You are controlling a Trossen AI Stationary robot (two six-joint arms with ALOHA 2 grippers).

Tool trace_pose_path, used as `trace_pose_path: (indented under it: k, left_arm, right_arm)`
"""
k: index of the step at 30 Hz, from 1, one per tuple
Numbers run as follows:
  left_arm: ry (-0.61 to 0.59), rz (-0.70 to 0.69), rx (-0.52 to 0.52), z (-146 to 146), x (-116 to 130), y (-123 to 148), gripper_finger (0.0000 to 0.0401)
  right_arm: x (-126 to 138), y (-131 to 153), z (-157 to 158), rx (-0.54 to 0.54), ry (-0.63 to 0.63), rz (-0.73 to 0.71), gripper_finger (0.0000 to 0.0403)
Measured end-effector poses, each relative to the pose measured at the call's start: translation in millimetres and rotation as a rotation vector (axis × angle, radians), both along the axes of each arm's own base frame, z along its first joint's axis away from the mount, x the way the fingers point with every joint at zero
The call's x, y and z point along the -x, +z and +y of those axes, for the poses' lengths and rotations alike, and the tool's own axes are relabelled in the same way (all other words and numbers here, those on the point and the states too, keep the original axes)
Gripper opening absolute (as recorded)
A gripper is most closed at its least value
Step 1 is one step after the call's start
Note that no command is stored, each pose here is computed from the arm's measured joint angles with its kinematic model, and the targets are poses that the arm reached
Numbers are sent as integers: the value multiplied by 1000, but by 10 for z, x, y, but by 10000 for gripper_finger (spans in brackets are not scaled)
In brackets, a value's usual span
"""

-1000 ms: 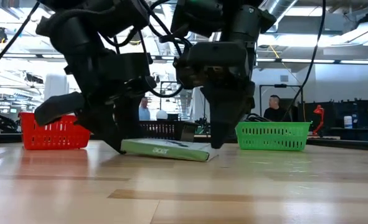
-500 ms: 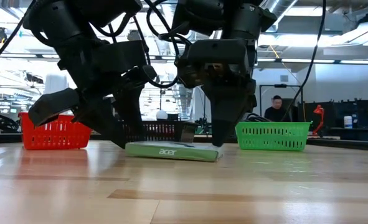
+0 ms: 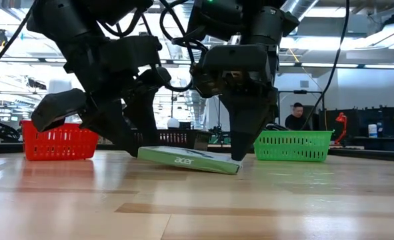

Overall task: Pick and place items into bin
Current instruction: Put the white card reader box into the red bin

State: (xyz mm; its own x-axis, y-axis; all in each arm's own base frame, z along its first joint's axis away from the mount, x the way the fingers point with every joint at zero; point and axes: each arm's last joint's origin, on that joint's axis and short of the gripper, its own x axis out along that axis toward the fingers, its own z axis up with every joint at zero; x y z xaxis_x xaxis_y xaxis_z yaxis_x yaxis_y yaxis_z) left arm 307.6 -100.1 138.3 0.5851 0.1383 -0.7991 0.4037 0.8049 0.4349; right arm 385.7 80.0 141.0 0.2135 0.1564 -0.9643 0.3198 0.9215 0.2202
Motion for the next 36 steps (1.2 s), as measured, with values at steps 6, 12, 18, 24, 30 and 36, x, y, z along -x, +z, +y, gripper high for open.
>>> trace_pose_path:
  k: [6,12,18,24,30,36]
  left_arm:
    - [-12,-22,20,-13,-19,12,151]
    - [-47,-62,23,-56,-43,36,151]
    - [-102,-138,23,-148,-76,86,151]
    - [-88,-146,15,-145,-79,90,151]
    - [-45,-183,28,-163,-91,108,151]
    - [-55,-126,-30,-179,-34,71,151]
  right_arm:
    - [3,5,3,-8,3,-1,0]
    - [16,-4,62,-13,19,0,0]
    - [22,-11,75,-11,30,1,0]
    - [18,-12,73,3,38,-8,0]
    - [20,16,144,33,50,-18,0]
    - [27,51,209,58,77,-43,0]
